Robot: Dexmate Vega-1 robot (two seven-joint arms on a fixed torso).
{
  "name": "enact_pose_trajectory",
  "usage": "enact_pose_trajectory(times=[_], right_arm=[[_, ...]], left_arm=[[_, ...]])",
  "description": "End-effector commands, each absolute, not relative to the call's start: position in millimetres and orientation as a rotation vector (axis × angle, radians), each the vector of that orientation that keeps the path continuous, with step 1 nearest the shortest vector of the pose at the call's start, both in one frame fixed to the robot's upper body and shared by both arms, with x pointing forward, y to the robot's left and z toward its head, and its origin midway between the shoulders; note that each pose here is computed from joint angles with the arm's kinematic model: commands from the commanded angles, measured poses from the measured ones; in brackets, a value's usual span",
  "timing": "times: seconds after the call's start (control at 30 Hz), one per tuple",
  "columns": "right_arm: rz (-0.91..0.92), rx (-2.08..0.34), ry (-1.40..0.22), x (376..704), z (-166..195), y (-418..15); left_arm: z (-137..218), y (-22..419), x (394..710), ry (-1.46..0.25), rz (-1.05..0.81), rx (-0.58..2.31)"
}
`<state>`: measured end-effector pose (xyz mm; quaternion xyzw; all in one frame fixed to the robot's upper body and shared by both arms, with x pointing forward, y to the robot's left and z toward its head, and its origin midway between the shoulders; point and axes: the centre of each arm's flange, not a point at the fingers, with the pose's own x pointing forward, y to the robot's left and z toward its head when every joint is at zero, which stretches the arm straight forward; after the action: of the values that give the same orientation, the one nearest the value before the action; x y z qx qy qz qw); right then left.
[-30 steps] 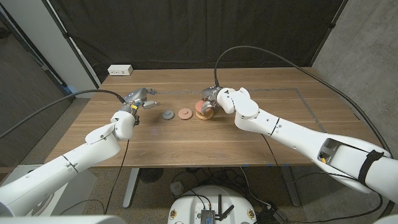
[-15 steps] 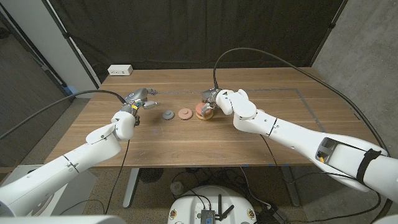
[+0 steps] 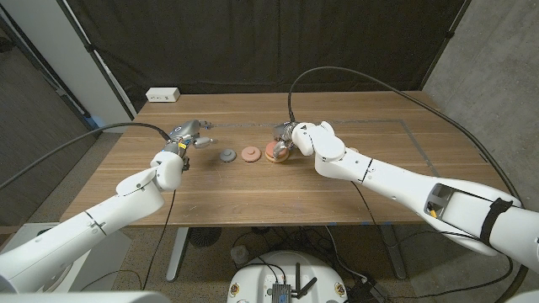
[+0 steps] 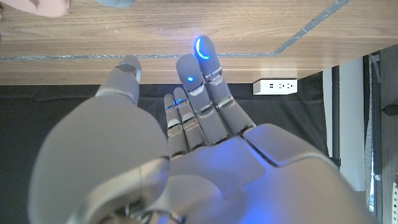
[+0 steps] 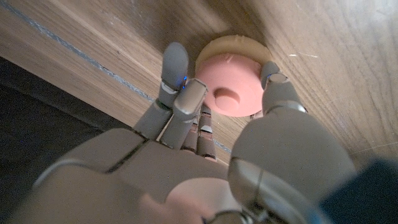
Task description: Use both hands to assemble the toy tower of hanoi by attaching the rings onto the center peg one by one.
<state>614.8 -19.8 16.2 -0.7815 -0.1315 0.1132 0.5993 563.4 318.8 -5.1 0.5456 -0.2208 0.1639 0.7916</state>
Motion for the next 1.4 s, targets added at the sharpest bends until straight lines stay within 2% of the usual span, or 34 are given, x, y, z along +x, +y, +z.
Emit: enact_pose_trajectory(times=[0.03, 1.4], right_arm=[[0.271, -1.817, -0.253, 624.2, 6.7, -28.3], [0.253, -1.874, -0.196, 622.5, 6.4, -36.5]], left_arm=[[-4.7, 318.2, 563.6, -0.474, 0.355, 1.176], [-4.0, 316.7, 566.3, -0.484, 0.352, 1.167]])
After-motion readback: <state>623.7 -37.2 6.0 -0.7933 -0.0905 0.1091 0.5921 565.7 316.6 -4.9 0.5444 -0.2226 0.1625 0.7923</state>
